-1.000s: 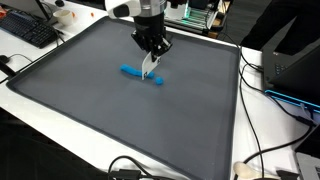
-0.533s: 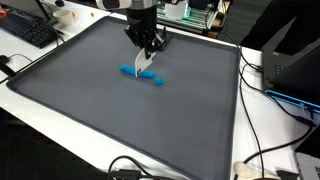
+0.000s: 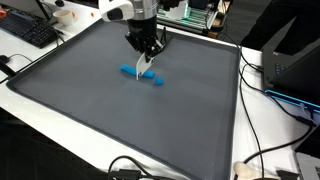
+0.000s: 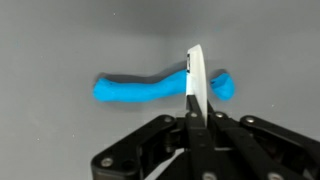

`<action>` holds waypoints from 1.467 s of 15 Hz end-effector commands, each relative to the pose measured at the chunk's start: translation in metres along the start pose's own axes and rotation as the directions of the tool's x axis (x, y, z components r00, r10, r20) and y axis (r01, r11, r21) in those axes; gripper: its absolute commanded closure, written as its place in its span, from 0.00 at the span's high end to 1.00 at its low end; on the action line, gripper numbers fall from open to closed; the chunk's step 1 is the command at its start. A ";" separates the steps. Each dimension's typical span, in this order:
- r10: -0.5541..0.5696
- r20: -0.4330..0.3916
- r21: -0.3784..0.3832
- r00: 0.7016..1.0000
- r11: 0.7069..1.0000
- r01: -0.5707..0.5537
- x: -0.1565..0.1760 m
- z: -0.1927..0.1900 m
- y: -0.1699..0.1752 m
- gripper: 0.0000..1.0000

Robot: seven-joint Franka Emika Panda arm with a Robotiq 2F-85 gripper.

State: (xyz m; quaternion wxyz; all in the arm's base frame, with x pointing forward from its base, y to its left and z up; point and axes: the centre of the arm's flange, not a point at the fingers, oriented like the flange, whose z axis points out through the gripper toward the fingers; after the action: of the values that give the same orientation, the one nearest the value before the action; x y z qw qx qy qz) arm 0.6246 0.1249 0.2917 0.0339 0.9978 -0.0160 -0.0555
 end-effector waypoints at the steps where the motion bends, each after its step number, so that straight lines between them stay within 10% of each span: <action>1: -0.037 -0.012 -0.021 0.999 0.999 0.037 -0.002 0.012 0.004 0.01; 22: -0.079 0.019 -0.056 0.997 0.995 0.080 0.002 0.057 0.004 0.01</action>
State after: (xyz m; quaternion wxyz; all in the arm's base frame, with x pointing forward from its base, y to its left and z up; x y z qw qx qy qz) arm 0.6261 0.1225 0.2583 0.0527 0.9965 0.0178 -0.0617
